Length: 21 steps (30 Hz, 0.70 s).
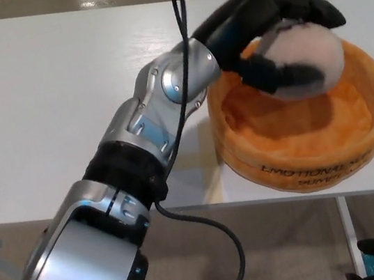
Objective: Use the left hand to pick up the pink round toy on the left and place it inside the orange plate on the desk.
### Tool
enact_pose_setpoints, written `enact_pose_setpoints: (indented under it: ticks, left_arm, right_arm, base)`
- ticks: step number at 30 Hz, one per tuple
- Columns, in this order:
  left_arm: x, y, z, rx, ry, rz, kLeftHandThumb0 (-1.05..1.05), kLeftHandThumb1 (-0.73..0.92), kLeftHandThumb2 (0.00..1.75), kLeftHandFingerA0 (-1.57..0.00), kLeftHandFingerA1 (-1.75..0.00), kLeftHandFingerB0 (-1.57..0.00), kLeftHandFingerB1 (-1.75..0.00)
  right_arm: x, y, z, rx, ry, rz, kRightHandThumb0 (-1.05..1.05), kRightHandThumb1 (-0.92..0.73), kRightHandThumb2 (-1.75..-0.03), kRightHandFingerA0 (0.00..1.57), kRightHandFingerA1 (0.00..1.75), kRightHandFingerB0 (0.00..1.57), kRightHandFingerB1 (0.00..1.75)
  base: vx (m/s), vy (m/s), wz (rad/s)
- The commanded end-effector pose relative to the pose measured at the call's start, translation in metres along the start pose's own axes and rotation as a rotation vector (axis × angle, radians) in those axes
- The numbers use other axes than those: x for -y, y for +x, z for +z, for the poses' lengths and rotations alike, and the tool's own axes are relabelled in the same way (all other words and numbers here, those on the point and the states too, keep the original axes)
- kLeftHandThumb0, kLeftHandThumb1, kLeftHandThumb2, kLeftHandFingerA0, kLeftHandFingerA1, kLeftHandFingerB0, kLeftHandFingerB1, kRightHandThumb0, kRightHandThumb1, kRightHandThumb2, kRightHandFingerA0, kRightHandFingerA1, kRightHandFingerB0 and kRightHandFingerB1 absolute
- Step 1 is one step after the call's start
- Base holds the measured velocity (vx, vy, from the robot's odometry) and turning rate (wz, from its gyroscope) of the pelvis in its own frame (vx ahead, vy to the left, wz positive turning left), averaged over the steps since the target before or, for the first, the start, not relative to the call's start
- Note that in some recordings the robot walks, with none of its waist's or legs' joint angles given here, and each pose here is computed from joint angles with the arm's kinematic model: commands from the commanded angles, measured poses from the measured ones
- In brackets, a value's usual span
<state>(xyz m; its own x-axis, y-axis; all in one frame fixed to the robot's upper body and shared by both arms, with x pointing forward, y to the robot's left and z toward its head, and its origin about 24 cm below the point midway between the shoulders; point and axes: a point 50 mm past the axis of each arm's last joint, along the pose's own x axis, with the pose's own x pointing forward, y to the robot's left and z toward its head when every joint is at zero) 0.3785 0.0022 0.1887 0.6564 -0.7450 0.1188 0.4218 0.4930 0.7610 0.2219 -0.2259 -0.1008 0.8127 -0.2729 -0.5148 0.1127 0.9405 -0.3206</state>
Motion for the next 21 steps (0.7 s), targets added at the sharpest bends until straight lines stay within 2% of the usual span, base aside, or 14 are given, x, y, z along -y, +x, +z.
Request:
enact_pose_setpoints:
  ticks: [1,5,6,10,11,12,13,15,18,19,20,21]
  left_arm:
    - [0.014,-0.003,-0.014,-0.142,0.159,-0.187,-0.79,0.48,0.81,0.00,-0.02,-0.02,-0.06]
    - [0.014,-0.003,-0.015,-0.147,0.202,-0.189,-0.80,0.46,0.85,0.00,0.00,-0.02,-0.09]
    - [0.014,-0.002,-0.014,-0.148,0.211,-0.185,-0.92,0.52,0.59,0.00,0.00,-0.02,-0.24]
    - [0.012,0.000,-0.010,-0.143,0.231,-0.183,-0.92,0.49,0.64,0.00,0.00,-0.05,-0.23]
    - [0.010,0.003,-0.005,-0.132,0.237,-0.175,-0.93,0.51,0.58,0.00,0.00,-0.03,-0.26]
    - [0.010,0.004,-0.003,-0.125,0.236,-0.169,-0.93,0.51,0.58,0.00,0.00,-0.03,-0.26]
    - [0.008,0.006,0.000,-0.122,0.238,-0.170,-0.98,0.47,0.69,0.00,0.00,-0.05,-0.21]
    - [0.007,0.007,0.002,-0.122,0.241,-0.174,-0.98,0.47,0.69,0.00,0.00,-0.05,-0.21]
    - [0.003,0.007,0.007,-0.094,0.229,-0.165,-0.92,0.45,0.65,0.00,0.00,-0.04,-0.22]
    - [-0.003,0.006,0.013,-0.063,0.227,-0.154,-0.87,0.50,0.56,0.00,0.00,-0.04,-0.27]
    - [-0.009,0.004,0.019,-0.028,0.227,-0.142,-0.87,0.50,0.56,0.00,0.00,-0.04,-0.27]
    - [-0.015,-0.001,0.025,0.014,0.230,-0.132,-0.73,0.43,0.83,0.00,0.00,-0.07,-0.22]
  right_arm:
    - [0.000,-0.003,-0.008,-0.023,-0.032,-0.002,-0.53,-0.33,-0.86,0.32,0.72,0.23,0.67]
    - [0.000,-0.003,-0.007,-0.029,-0.042,-0.006,-0.57,-0.34,-0.85,0.22,0.67,0.15,0.62]
    - [0.000,-0.002,-0.007,-0.031,-0.049,-0.008,-0.58,-0.34,-0.85,0.19,0.67,0.14,0.62]
    - [-0.001,-0.002,-0.007,-0.038,-0.064,0.000,-0.61,-0.37,-0.85,0.14,0.64,0.11,0.60]
    - [-0.002,-0.002,-0.007,-0.042,-0.075,0.000,-0.43,-0.31,-0.96,0.08,0.59,0.00,0.54]
    - [-0.002,-0.002,-0.007,-0.043,-0.079,-0.003,-0.43,-0.31,-0.96,0.08,0.59,0.00,0.54]
    - [-0.002,-0.002,-0.007,-0.045,-0.084,-0.003,-0.43,-0.33,-0.96,0.08,0.59,0.00,0.53]
    - [-0.003,-0.002,-0.007,-0.047,-0.089,-0.001,-0.43,-0.33,-0.96,0.08,0.59,0.00,0.53]
    - [-0.004,-0.003,-0.008,-0.041,-0.089,-0.002,-0.43,-0.32,-0.96,0.09,0.60,0.01,0.54]
    - [-0.004,-0.003,-0.008,-0.043,-0.087,-0.002,-0.43,-0.31,-0.96,0.09,0.60,0.01,0.55]
    - [-0.004,-0.003,-0.009,-0.047,-0.084,-0.003,-0.43,-0.31,-0.96,0.09,0.60,0.01,0.55]
    - [-0.004,-0.003,-0.009,-0.049,-0.077,-0.002,-0.43,-0.31,-0.96,0.09,0.60,0.01,0.55]
  base:
    - [0.00,0.000,0.00]
    - [0.00,0.000,0.00]
    - [0.00,0.000,0.00]
    - [0.00,0.000,0.00]
    - [0.00,0.000,0.00]
    - [0.00,0.000,0.00]
    - [0.00,0.000,0.00]
    - [0.00,0.000,0.00]
    - [0.00,0.000,0.00]
    - [0.00,0.000,0.00]
    - [0.00,0.000,0.00]
    - [0.00,0.000,0.00]
